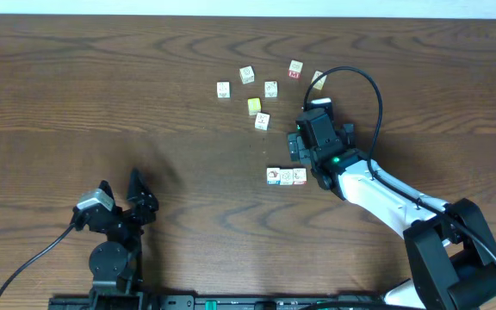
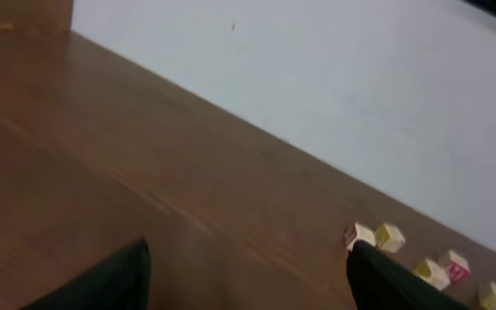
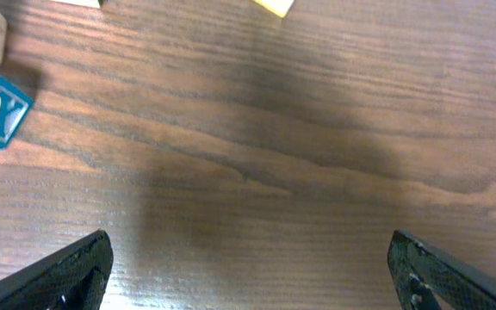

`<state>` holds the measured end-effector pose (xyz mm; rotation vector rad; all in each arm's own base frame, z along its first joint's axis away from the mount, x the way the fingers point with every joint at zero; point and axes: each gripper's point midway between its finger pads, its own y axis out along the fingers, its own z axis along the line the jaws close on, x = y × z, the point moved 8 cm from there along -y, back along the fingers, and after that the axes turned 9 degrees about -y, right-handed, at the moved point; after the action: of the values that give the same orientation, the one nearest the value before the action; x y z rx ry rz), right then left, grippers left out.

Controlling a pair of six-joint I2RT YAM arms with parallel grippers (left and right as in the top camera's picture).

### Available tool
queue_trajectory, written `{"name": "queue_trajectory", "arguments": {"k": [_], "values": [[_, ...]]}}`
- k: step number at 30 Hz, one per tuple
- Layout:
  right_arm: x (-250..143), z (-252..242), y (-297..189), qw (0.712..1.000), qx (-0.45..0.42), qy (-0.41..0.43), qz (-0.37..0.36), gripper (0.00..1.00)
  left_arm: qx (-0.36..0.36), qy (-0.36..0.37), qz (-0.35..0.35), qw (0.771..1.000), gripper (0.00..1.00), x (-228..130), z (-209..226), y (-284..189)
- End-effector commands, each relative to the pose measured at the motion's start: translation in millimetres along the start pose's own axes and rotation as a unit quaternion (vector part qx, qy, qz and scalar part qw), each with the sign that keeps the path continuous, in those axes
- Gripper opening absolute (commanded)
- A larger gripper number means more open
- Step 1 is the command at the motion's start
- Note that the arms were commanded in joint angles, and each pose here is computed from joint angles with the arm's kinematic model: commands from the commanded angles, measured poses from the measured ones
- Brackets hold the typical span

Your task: Lift 3 blocks

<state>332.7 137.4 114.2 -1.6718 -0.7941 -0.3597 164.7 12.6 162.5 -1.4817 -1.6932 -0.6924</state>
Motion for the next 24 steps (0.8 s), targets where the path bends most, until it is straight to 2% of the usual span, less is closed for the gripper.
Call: {"name": "queue_trajectory", "arguments": {"k": [1, 21, 24], "values": [[-0.6, 0.7, 0.9, 1.000, -0.005, -0.002, 0.002, 0.99, 0.024, -0.004, 0.017, 1.000, 0.73, -8.3, 8.4, -0.2], [-0.6, 0.7, 0.9, 1.000, -0.005, -0.002, 0.002, 0.99, 0.011, 0.000, 0.028, 1.000, 0.73, -10.3, 6.2, 0.0], [3.6, -1.3, -14.1, 1.000, 0.005, -0.002, -0.004, 0.99, 0.011, 0.000, 0.028, 1.000, 0.73, -10.2, 6.1, 0.0]]}}
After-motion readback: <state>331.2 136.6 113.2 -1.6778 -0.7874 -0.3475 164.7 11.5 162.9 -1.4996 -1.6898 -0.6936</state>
